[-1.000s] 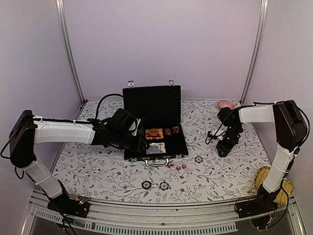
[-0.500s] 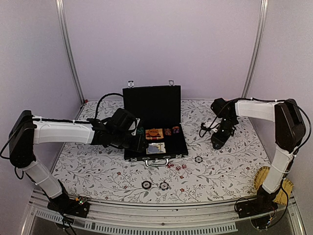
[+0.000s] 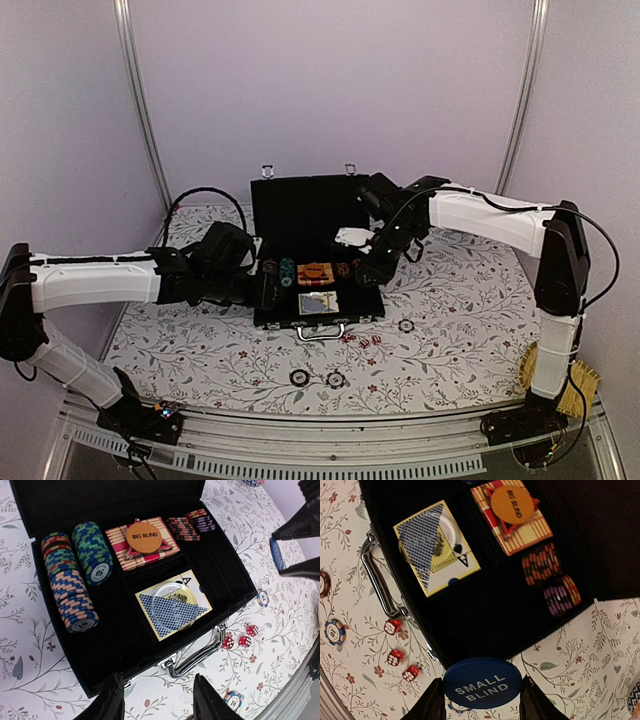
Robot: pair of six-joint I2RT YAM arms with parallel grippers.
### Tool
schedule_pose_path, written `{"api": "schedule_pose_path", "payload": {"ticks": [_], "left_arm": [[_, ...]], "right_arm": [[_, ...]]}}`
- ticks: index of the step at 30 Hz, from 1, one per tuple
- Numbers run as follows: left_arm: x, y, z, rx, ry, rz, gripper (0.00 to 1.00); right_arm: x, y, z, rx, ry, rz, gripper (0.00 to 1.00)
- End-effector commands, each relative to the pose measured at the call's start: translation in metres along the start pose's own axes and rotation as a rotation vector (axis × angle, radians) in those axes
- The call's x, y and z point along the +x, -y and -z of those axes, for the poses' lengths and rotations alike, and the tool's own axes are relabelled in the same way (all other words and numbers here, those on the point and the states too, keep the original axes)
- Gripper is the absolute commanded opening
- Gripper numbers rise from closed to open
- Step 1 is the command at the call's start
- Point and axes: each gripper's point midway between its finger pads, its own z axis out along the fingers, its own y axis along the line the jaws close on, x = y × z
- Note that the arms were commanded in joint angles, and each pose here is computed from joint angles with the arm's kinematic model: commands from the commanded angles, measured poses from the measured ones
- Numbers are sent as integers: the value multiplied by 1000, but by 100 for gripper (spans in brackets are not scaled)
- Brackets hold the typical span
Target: Pack up texas hold em set
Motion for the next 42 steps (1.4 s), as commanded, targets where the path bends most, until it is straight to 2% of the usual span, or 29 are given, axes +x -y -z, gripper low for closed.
{"api": "schedule_pose_path", "payload": {"ticks": [1,9,13,18,19,22,42], "left_arm": [[6,-14,10,-34,14,45,48],[13,-24,21,-50,32,64,48],[14,-26,24,-48,41,68,48],[15,-28,25,-48,40,70,48],[16,-28,25,-49,41,70,48],[17,-29,24,-50,39,71,48],[18,-28,21,-40,33,80,49]], "right_arm": [[-32,-32,-19,-66,23,95,44],[-82,-58,-51,-108,70,161,44],[-93,-60,-68,-106,71,170,44],[-97,-60,-79,-101,66,179,45],[-89,-62,-95,-114,36,178,45],[-85,-65,-103,-124,19,176,45],[-84,-73,-121,-170,17,168,47]]}}
